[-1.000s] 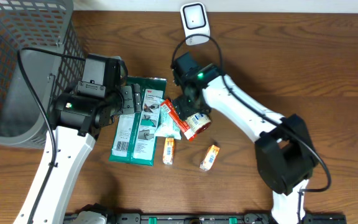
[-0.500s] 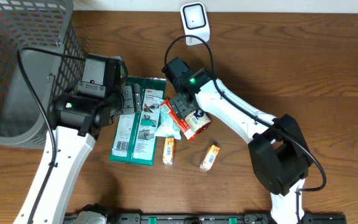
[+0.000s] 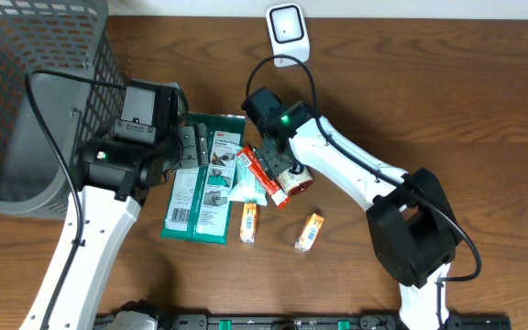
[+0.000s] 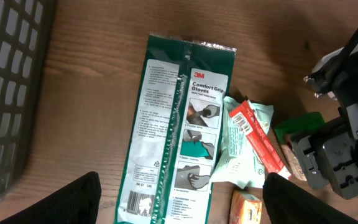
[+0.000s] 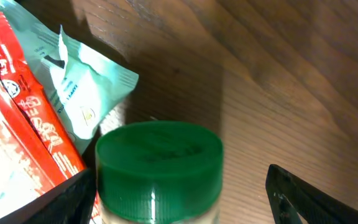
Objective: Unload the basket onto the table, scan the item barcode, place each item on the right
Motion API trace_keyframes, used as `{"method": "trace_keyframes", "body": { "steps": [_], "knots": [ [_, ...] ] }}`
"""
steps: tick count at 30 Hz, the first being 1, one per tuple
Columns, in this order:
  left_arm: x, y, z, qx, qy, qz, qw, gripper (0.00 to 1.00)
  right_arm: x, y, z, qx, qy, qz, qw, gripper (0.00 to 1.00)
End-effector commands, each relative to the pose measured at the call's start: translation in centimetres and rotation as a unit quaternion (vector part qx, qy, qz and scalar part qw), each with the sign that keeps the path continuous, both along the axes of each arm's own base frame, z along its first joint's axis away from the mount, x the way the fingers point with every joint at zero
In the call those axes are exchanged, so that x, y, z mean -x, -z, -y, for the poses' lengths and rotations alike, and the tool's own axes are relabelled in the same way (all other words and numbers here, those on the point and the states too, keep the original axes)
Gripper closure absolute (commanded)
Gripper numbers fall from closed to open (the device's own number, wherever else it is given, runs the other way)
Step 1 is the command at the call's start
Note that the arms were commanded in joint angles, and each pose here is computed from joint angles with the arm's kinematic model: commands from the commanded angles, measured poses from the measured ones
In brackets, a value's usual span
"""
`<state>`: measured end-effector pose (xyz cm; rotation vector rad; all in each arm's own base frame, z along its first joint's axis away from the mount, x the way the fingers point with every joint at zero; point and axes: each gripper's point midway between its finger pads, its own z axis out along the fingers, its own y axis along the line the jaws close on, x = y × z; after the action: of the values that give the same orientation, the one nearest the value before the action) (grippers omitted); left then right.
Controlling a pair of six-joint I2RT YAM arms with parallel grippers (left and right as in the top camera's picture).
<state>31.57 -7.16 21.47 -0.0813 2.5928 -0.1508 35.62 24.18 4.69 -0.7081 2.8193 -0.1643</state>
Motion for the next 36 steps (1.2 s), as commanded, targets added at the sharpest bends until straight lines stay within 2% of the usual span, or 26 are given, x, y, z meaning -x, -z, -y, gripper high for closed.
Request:
{"method": "trace_keyframes", "body": {
  "steps": [1, 4, 10, 20, 27, 36],
  "knots": [
    [-0.3, -0.4, -0.3, -0.008, 0.0, 0.006, 1.0, 0.16, 0.7, 1.3, 0.4, -0.002, 0.001, -0.015, 1.0, 0.19],
    [-0.3, -0.4, -0.3, -0.008, 0.0, 0.006, 1.0, 0.16, 0.9, 2.5, 0.6, -0.006, 0.012, -0.013, 1.0, 0.19],
    [-0.3, -0.4, -0.3, -0.008, 0.0, 0.006, 1.0, 0.16, 0.8, 2.3, 0.5, -0.009, 0.011, -0.009, 1.0, 0.25],
    [-0.3, -0.4, -0.3, -0.008, 0.0, 0.006, 1.0, 0.16, -0.2, 0.4, -1.2, -0.045, 0.007, -0.003, 0.999, 0.25],
    [-0.3, -0.4, -0.3, -0.008, 0.0, 0.006, 1.0, 0.16, 0.2, 0.5, -1.0, -0.045, 0.024, -0.013, 0.999, 0.26],
    [-0.3, -0.4, -0.3, -0.008, 0.0, 0.006, 1.0, 0.16, 0.4, 0.0, -0.9, -0.044, 0.026, -0.014, 0.999, 0.38]
  ]
}}
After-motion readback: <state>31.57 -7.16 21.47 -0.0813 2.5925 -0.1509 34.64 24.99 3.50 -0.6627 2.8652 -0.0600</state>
